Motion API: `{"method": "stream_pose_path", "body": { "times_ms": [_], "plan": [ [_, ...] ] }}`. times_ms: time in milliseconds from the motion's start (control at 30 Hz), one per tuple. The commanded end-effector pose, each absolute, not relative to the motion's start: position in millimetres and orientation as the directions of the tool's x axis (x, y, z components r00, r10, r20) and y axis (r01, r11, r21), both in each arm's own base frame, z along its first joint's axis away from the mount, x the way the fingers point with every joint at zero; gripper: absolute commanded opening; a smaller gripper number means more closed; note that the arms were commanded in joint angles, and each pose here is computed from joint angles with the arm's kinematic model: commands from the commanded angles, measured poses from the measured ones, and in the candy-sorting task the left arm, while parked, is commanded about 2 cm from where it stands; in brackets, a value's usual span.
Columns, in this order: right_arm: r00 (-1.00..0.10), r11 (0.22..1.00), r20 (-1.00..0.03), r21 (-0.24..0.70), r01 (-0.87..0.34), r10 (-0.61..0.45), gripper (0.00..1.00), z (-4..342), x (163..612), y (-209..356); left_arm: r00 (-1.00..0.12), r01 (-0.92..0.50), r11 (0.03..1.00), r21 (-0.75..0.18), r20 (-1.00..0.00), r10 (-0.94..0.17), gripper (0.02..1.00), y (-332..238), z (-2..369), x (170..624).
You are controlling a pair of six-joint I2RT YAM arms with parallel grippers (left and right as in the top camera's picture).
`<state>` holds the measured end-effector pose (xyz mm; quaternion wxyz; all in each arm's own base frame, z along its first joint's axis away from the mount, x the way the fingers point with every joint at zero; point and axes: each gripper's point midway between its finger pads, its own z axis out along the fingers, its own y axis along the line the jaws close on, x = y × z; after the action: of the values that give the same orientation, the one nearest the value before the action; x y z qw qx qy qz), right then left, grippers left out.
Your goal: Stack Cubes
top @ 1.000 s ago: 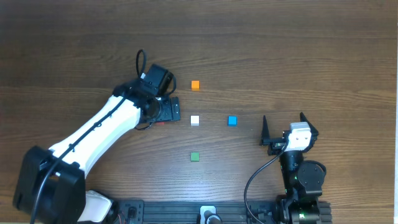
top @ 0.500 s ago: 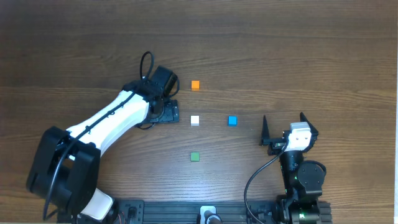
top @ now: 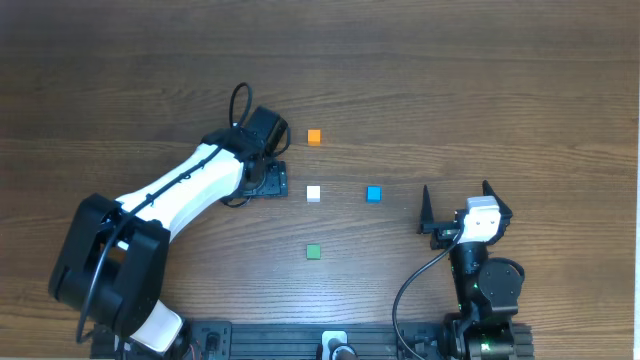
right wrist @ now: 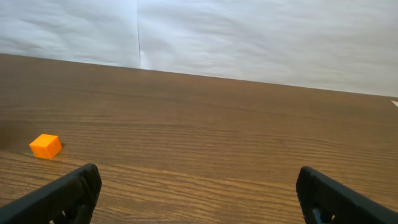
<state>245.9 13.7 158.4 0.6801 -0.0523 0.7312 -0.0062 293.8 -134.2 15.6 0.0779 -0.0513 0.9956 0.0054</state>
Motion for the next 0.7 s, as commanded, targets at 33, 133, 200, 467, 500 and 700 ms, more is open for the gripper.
{"method": "stream_pose_path", "body": {
  "times_ms": [33,133,200,467,500,700],
  "plan": [
    [-0.066,0.994,-0.994,-0.081,-0.072,-0.086,0.991,157.3,245.9,14.0,-0.987,-0.017,0.999,0.032,-0.163,-0.012,0.820,-135.4,7.2,291.0],
    [-0.066,0.994,-0.994,-0.081,-0.072,-0.086,0.991,157.3,245.9,14.0,-0.985,-0.004,0.999,0.035,-0.172,0.003,0.792,-138.3,7.1,291.3],
    [-0.066,0.994,-0.994,-0.081,-0.072,-0.086,0.993,157.3,245.9,14.0,-0.985,-0.003,0.999,0.036,-0.171,0.003,0.785,-138.2,6.3,290.5],
    [-0.066,0.994,-0.994,-0.081,-0.072,-0.086,0.993,157.3,245.9,14.0,-0.988,0.016,0.999,0.048,-0.154,0.023,0.687,-134.6,1.1,284.3],
    [-0.066,0.994,-0.994,-0.081,-0.072,-0.086,0.991,157.3,245.9,14.0,-0.988,0.016,0.999,0.049,-0.152,0.023,0.678,-134.2,0.6,283.6],
    [-0.066,0.994,-0.994,-0.081,-0.072,-0.086,0.993,157.3,245.9,14.0,-0.988,0.016,0.999,0.048,-0.153,0.024,0.535,-134.3,0.3,283.5]
  ]
}}
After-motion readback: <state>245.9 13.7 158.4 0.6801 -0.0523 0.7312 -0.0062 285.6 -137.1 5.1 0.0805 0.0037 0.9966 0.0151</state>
